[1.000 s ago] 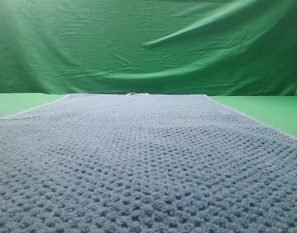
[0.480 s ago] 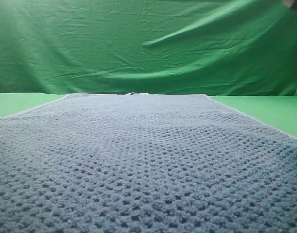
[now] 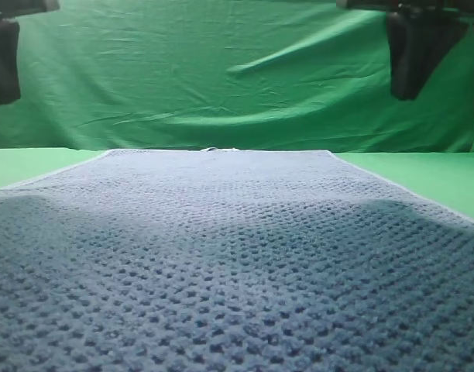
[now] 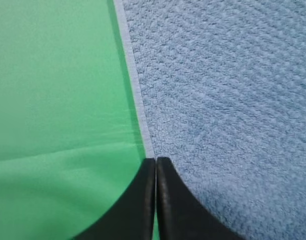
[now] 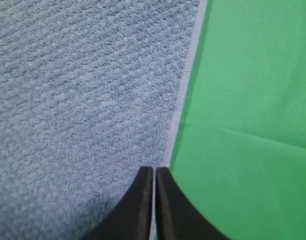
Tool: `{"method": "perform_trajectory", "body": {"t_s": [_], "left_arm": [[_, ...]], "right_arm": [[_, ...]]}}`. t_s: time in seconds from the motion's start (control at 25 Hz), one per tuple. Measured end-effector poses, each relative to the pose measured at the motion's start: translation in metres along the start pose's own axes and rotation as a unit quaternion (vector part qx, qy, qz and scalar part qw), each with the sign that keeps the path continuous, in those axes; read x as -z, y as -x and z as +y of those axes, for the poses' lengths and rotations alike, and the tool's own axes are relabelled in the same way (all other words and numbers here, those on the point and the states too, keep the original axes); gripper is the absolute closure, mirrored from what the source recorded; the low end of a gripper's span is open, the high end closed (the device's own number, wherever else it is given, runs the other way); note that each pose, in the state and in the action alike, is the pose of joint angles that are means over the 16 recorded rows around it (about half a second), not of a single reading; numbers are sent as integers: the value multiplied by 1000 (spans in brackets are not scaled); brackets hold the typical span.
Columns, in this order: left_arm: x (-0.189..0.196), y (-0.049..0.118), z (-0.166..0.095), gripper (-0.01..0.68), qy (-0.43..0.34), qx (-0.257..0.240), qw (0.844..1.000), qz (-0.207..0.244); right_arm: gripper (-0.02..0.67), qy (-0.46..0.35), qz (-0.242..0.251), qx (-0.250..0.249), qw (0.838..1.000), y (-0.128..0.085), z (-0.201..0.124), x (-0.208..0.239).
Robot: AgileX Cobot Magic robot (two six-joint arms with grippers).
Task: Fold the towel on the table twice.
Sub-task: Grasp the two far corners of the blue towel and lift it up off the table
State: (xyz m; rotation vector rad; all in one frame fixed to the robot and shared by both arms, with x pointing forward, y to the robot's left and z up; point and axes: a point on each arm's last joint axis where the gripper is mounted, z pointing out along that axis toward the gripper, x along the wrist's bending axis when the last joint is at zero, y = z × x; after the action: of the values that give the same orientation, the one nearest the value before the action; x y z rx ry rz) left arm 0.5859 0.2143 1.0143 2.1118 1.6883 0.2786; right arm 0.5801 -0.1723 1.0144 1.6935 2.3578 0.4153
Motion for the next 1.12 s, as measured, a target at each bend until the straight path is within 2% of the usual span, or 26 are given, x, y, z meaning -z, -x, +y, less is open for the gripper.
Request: {"method": "perform_trajectory", "body": {"t_s": [0.16, 0.48, 0.64, 0.8, 1.12], "left_arm": [[-18, -2, 3, 557, -7, 1, 1000, 6], [-41, -4, 3, 240, -10, 13, 1000, 4], [-50, -5, 3, 96, -17, 19, 1000, 2], [-60, -5, 4, 36, -27, 24, 999, 0], [-80, -6, 6, 34, -47, 21, 999, 2]], "right_arm": [[501, -8, -4, 1, 1000, -2, 10, -23], [181, -14, -3, 2, 1000, -4, 18, -54], [54, -15, -3, 3, 1000, -4, 19, -64], [7, -18, -3, 3, 1000, -4, 19, -73], [6, -22, -2, 3, 1000, -5, 19, -89]]}}
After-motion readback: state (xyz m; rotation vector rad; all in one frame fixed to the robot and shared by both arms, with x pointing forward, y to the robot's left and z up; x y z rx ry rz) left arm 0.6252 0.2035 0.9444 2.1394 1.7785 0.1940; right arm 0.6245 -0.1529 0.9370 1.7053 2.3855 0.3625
